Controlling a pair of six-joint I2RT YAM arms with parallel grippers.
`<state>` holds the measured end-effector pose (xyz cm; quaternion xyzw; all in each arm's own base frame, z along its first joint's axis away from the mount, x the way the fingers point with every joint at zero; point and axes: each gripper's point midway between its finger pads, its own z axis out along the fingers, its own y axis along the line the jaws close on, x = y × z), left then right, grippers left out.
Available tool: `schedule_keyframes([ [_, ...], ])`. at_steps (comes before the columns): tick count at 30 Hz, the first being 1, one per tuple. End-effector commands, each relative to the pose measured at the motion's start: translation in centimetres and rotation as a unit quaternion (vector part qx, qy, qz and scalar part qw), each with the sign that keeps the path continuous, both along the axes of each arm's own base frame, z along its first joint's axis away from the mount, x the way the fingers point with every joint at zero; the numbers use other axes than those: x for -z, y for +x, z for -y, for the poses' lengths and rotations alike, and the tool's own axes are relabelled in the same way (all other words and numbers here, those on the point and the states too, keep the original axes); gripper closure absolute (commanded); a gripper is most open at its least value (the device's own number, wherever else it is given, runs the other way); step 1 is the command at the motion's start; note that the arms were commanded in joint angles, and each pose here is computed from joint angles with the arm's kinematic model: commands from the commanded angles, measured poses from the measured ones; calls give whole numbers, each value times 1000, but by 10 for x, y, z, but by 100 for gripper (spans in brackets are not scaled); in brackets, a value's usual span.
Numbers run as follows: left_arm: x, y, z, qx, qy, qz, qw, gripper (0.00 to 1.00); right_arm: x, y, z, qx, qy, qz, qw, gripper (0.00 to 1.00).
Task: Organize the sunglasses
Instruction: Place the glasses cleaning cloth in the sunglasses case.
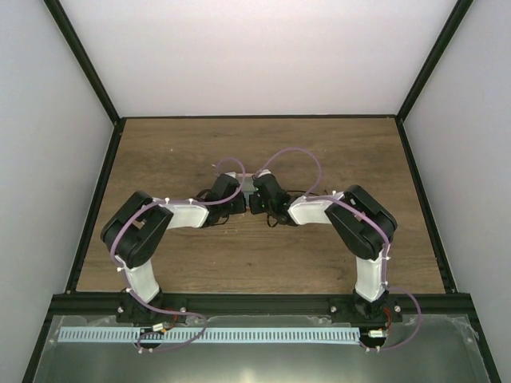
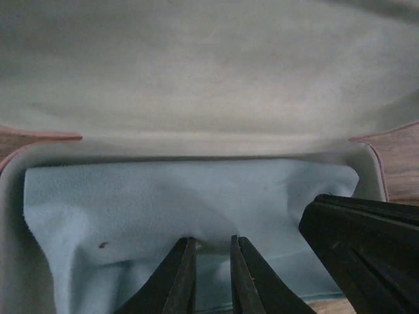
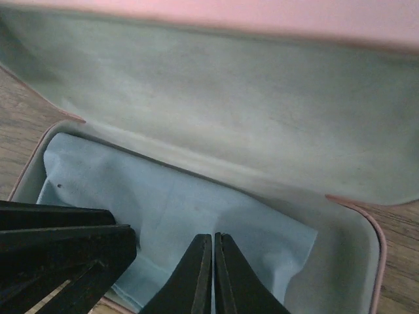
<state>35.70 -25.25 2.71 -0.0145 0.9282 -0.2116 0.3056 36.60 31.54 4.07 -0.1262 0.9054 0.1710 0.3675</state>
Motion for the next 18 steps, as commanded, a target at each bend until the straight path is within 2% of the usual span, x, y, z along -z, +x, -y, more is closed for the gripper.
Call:
schedule_keyframes([
  [1, -3, 10, 2, -3, -5, 8, 1000, 81, -8, 18, -1, 5, 9, 9, 1000, 96],
  [9, 4, 12, -17, -23, 12, 1, 1000, 82, 1, 24, 26, 28, 2, -7, 1000, 96],
  [18, -3, 7, -18, -21, -2, 7, 1000, 82, -6, 21, 25, 23, 13, -6, 1000, 96],
])
